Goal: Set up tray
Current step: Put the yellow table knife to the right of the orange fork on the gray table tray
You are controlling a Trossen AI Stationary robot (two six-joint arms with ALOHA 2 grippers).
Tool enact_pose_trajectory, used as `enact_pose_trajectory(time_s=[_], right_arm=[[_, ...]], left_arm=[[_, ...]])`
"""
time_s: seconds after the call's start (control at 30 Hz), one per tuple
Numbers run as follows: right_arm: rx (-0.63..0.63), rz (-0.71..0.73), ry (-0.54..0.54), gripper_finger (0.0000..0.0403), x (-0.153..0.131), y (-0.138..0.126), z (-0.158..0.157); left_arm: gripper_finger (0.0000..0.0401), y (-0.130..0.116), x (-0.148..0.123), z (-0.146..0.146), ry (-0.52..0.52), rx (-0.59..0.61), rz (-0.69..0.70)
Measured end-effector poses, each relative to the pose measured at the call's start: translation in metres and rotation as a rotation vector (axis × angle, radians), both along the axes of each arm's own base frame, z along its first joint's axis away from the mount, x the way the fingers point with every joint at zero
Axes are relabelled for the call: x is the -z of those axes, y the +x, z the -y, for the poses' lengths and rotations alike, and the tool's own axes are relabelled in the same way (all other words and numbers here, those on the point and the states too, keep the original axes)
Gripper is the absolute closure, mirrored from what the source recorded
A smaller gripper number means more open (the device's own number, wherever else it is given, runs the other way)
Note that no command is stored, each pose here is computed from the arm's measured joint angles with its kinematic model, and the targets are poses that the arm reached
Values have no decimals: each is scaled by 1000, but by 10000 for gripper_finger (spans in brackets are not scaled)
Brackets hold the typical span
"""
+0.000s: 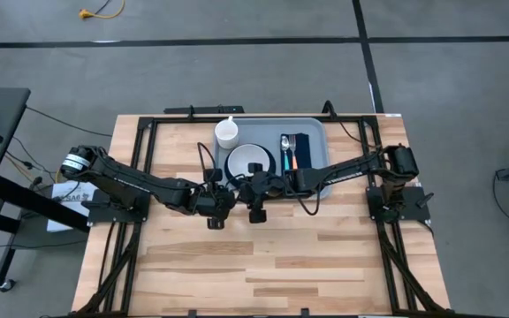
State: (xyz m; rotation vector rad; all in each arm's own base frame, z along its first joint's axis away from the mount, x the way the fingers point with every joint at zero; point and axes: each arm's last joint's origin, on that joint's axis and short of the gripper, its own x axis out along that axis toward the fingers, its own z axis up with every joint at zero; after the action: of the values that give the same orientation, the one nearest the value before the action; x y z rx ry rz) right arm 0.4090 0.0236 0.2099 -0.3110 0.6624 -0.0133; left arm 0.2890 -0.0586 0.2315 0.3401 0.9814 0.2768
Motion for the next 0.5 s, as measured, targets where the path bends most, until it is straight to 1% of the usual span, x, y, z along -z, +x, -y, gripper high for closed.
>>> enact_pose_trajectory(time_s=[0.2, 0.5], right_arm=[[2, -29, -2, 269, 2, -2, 1], [15, -24, 18, 312, 2, -1, 7]], left_arm=[[353, 0, 0, 0, 5, -2, 1], [353, 0, 0, -1, 14, -8, 2]])
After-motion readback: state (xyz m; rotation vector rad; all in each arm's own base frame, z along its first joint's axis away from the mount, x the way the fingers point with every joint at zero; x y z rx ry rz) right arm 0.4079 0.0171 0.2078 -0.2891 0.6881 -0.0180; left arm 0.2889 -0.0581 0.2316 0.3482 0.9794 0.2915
